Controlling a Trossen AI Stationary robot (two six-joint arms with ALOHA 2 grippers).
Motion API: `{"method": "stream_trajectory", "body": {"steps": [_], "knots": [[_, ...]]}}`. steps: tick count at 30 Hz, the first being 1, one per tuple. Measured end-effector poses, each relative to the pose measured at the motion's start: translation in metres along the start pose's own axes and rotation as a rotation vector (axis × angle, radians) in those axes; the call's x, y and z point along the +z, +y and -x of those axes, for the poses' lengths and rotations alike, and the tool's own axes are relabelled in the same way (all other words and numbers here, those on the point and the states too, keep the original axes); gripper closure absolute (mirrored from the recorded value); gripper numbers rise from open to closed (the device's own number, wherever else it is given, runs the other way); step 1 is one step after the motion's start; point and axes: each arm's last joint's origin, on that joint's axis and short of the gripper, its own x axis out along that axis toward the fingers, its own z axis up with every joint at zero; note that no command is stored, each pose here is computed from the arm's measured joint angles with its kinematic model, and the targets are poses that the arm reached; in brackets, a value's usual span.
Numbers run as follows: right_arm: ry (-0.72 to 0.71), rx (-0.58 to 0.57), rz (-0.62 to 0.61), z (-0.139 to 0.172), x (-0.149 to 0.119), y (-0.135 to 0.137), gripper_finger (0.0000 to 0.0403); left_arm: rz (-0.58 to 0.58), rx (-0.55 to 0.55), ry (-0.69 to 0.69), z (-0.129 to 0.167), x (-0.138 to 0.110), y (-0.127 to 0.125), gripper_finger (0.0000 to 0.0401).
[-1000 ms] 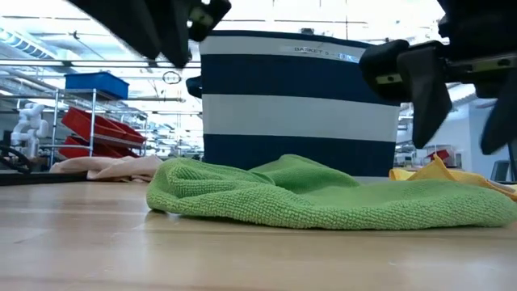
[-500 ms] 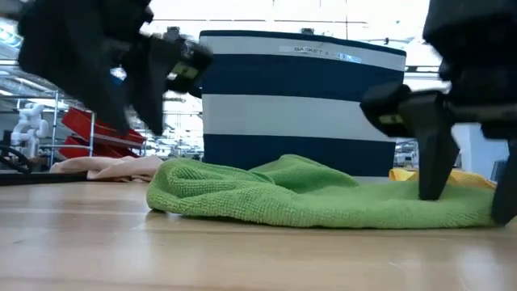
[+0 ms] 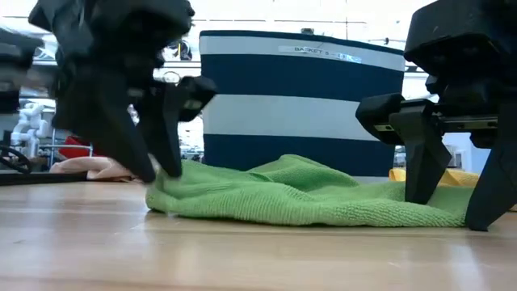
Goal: Fold towel
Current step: Fold the green towel
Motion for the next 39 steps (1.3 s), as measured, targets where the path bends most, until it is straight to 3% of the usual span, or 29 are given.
{"method": "stream_trajectory", "body": {"steps": [7, 13, 17, 22, 26, 31, 39], "knots": [[-0.001, -0.007, -0.016, 0.000, 0.000, -0.001, 0.0243, -0.008, -0.049, 0.039, -0.022, -0.011, 0.002, 0.0291], [-0.004, -0.006, -0.012, 0.000, 0.000, -0.002, 0.0243, -0.043, 0.031, 0.050, -0.021, -0.010, 0.004, 0.0292], [-0.005, -0.009, -0.017, 0.000, 0.000, -0.004, 0.0248, -0.051, 0.092, 0.068, -0.021, -0.011, 0.006, 0.0314], [-0.005, -0.014, -0.012, -0.001, 0.000, -0.004, 0.0303, -0.086, 0.112, 0.080, -0.021, -0.012, 0.007, 0.0385], [-0.001, -0.016, 0.013, 0.000, 0.000, -0.005, 0.0383, -0.081, 0.114, 0.086, -0.018, -0.011, 0.007, 0.0397], [-0.058, -0.007, 0.020, 0.021, 0.009, -0.006, 0.0396, -0.058, 0.135, 0.072, 0.010, 0.007, 0.004, 0.0399], [-0.389, 0.017, 0.132, 0.111, 0.039, -0.011, 0.0401, -0.118, 0.247, -0.164, 0.100, 0.068, -0.005, 0.0400]]}}
